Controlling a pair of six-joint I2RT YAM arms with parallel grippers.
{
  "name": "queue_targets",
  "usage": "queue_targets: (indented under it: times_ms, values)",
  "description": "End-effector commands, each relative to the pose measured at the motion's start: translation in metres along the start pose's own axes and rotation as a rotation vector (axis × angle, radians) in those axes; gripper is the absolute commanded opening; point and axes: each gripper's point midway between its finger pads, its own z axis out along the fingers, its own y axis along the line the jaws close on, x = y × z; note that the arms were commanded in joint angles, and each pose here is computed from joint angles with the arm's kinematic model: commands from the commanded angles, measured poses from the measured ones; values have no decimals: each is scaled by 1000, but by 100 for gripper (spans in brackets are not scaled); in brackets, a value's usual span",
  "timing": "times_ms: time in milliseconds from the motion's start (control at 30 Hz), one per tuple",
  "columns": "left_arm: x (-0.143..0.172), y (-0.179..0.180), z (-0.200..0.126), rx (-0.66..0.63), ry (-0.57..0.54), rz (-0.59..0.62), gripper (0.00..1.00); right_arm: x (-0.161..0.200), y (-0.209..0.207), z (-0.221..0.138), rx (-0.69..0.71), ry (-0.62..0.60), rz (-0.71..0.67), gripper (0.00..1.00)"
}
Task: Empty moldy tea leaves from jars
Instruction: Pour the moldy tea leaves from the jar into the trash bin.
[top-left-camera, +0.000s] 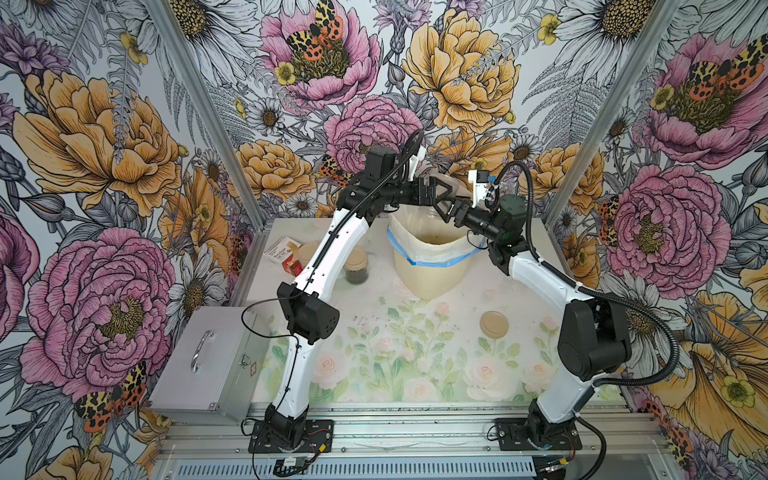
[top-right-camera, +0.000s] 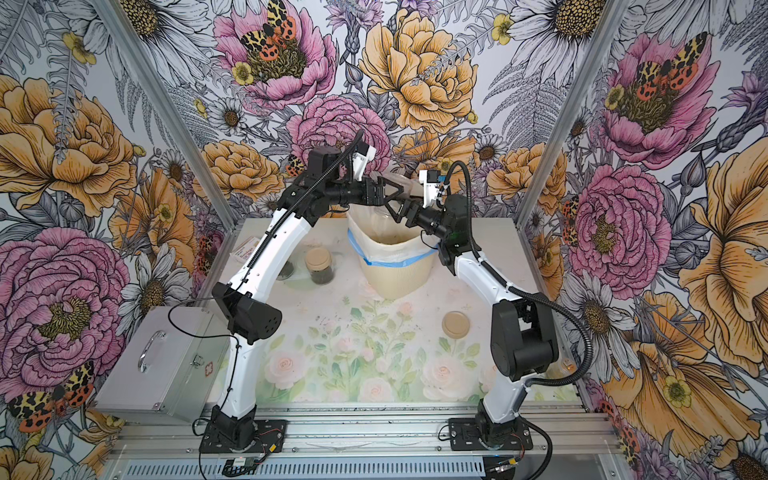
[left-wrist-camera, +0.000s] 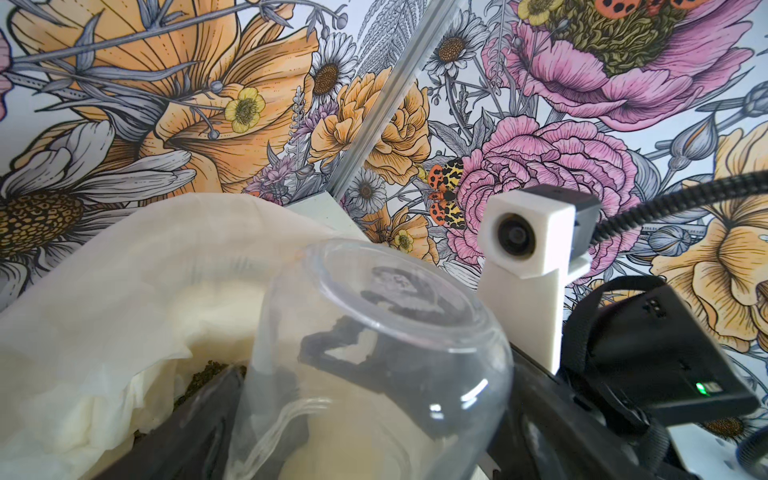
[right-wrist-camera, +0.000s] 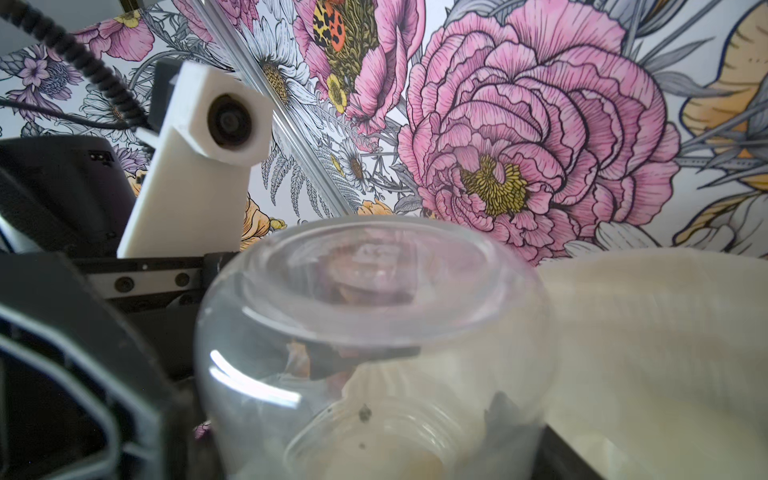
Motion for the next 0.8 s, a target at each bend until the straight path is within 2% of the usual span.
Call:
queue_targets:
  times_ms: [0,267,467,567,767]
  values:
    - [32,13,15,-18,98,-51,99,-45,48,-1,-66,-74,-152,62]
    - [36,19,18,-35,106,-50,99,-38,67,-8,-25,-27,-369,65]
    - [35,19,14,-47,105,-27,99,-36,74,-17,102,20,-625,65]
    - [42,18,13,-45,123,-17,99,-45,78,-23,154,5,-730,65]
    - [49,17,9,-52,142,-13,97,-59,83,-29,199,-15,-834,66]
